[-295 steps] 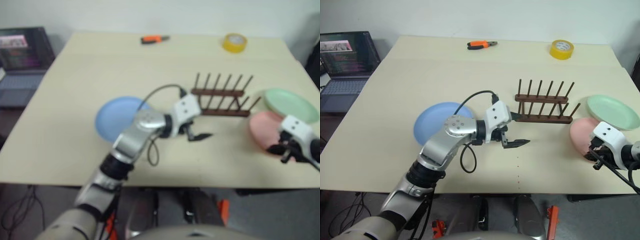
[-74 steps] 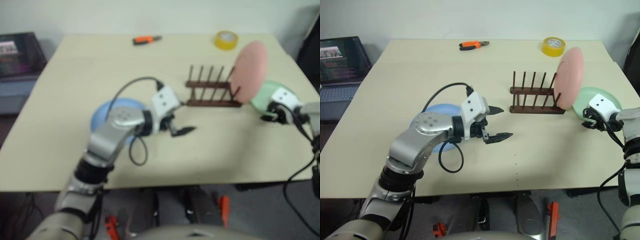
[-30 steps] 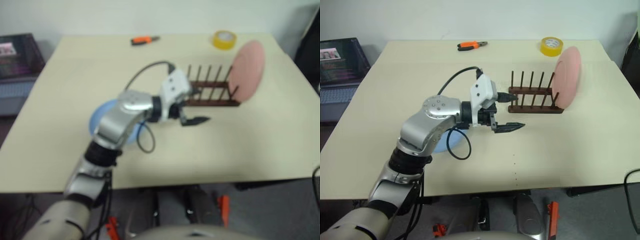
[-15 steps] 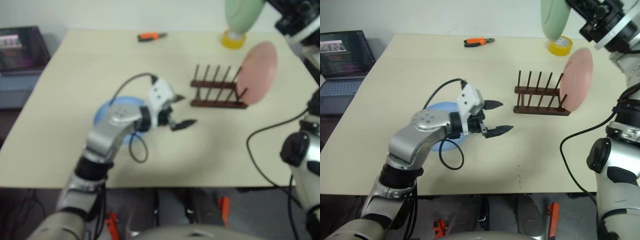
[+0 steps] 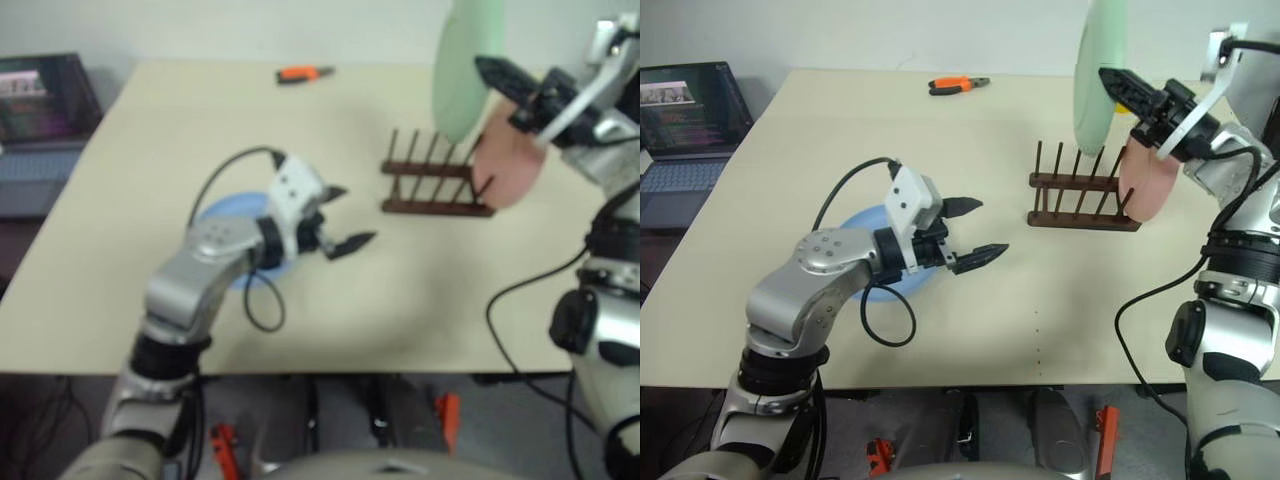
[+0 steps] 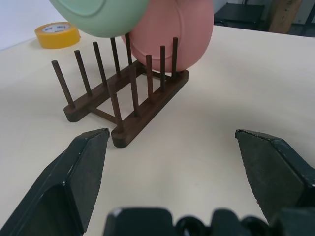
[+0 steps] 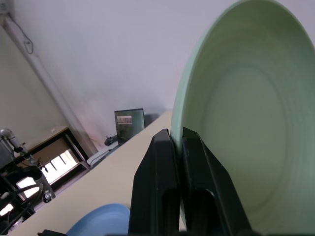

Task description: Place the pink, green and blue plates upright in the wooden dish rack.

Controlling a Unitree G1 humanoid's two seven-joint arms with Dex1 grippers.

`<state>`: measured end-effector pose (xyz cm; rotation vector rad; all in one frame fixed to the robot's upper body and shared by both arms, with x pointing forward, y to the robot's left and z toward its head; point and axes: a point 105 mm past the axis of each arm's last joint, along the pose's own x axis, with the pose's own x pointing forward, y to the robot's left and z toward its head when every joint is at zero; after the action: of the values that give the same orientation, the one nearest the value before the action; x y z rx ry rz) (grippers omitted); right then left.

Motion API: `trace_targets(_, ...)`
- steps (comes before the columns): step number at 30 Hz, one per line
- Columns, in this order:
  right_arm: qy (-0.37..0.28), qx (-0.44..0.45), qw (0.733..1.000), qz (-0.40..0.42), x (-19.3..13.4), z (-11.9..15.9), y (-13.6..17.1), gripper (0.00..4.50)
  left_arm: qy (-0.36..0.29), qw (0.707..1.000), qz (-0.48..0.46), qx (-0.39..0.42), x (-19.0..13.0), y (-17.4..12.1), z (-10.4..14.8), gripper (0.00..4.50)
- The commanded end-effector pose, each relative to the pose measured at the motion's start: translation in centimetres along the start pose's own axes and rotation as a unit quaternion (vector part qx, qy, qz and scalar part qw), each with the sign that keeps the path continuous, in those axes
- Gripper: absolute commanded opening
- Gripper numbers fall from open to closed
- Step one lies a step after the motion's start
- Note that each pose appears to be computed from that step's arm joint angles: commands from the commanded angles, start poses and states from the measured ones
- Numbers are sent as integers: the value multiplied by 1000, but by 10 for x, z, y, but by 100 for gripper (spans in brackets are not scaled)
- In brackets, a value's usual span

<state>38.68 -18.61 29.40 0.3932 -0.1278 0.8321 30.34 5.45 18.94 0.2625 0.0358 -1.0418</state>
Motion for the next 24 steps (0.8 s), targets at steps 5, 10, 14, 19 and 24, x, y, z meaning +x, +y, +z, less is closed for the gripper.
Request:
trace_targets(5, -28, -13, 999, 12, -6, 14, 10, 3, -11, 1000, -4, 23, -1, 0, 12, 450)
trace_targets(10, -23, -13, 1000, 4, -10, 9, 8, 3, -11, 1000, -6, 25, 0, -1, 13, 450)
trace_targets(14, -29, -11, 1000, 1, -13, 12, 7, 3, -10, 1000, -8, 25, 1, -1, 13, 450)
trace_targets(19, -20, -12, 1000, -10, -16, 7, 3, 3, -9, 1000, -9, 24, 1, -1, 12, 450)
trace_targets(24, 3, -7, 1000, -11, -23, -3, 3, 3, -8, 1000, -11, 25, 2, -2, 11, 450)
